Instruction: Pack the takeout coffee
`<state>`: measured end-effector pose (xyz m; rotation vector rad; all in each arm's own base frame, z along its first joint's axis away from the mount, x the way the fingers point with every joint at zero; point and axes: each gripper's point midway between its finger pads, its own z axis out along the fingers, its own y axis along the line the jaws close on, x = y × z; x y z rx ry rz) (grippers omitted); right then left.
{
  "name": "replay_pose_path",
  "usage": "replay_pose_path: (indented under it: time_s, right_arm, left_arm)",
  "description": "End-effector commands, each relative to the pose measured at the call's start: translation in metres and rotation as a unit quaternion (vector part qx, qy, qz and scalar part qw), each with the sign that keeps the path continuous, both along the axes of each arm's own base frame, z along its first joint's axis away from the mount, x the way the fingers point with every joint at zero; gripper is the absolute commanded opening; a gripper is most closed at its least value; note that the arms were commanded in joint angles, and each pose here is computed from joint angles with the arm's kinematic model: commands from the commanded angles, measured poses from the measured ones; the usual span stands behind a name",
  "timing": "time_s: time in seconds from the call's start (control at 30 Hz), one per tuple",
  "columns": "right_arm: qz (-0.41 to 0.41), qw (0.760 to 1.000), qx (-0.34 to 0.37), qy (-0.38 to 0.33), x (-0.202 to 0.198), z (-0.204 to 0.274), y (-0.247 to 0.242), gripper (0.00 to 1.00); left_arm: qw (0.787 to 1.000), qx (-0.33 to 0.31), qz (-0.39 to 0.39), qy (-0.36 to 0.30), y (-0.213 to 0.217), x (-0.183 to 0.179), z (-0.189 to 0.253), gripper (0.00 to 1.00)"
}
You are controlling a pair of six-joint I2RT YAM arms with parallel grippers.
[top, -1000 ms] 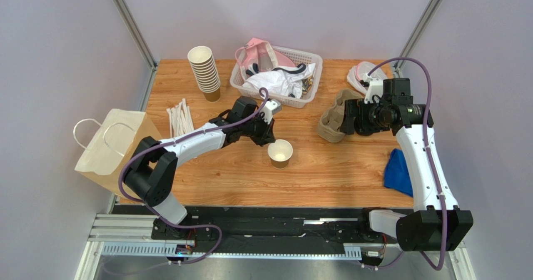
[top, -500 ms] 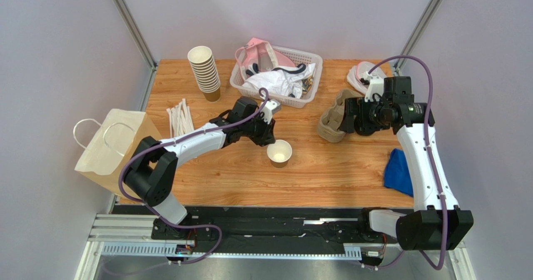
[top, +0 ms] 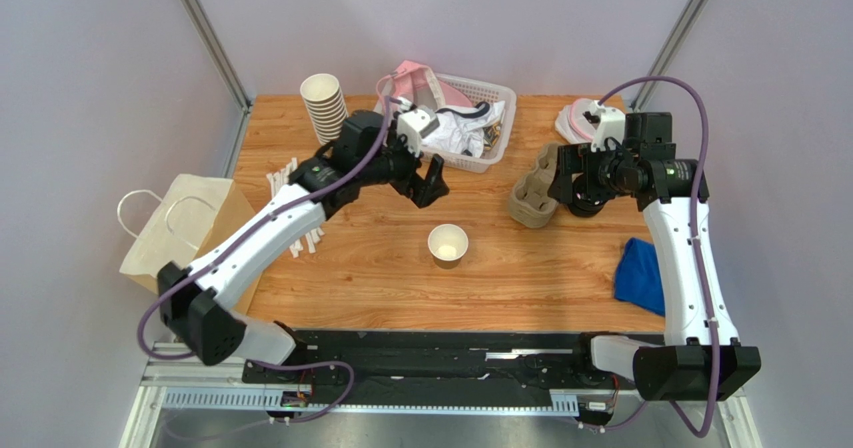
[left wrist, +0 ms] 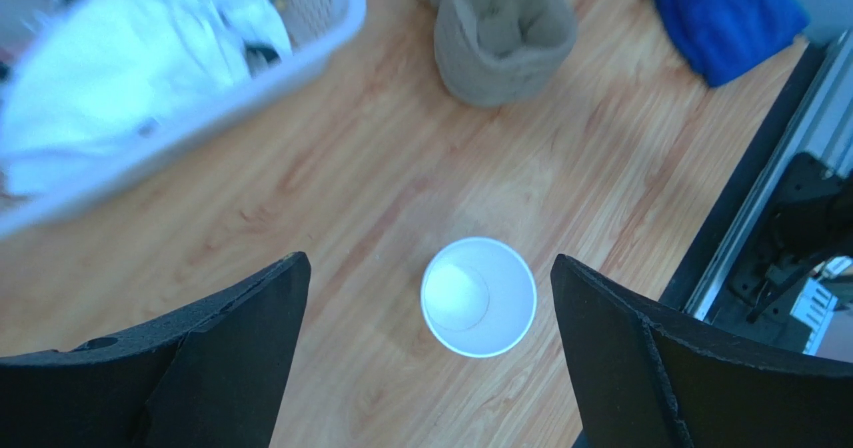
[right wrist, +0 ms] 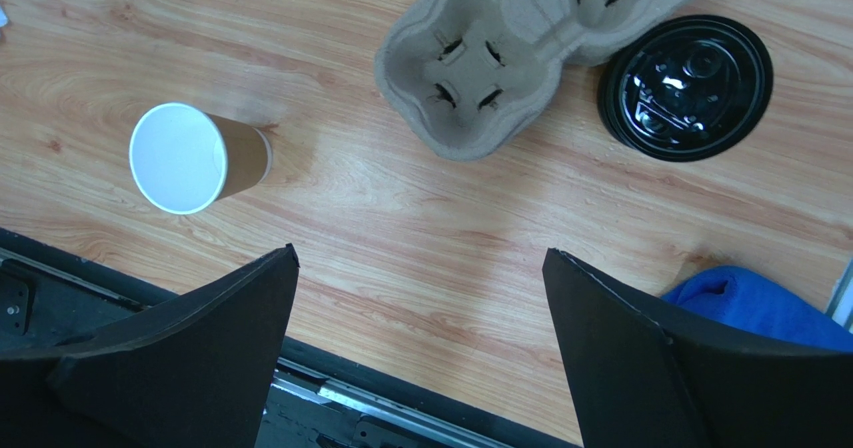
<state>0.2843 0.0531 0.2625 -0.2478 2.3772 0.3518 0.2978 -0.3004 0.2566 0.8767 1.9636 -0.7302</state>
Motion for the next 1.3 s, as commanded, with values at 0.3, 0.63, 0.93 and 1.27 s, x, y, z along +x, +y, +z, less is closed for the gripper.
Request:
replay_pose_path:
  time_s: [0.3,0.63,0.93,1.27]
  right_arm:
    - [-0.144,0.987,-0.027,0.07,0.01,-0.036,-0.096,0.99]
    - [-0.188,0.969,-0.049,0.155,0.052,-0.066,-0.128,1.0]
    - [-0.184,0.969,-0.056,0.153,0.084,-0.083,-0.14,0.59]
    - [-0.177,0.967,-0.057,0.176,0.103,-0.113,-0.146,0.4]
  left_arm:
    - [0.992,0.01,-0.013,-0.122,0.056,-0.049,0.081,0.99]
    - [0.998,0.013,-0.005,-0.059,0.04,-0.027,0.034,0.99]
    - [0.999,-0.028,0.041,-0.005,0.044,0.014,0.029,0.99]
    - [0.998,-0.038,0.056,0.0,0.046,0.025,0.026,0.99]
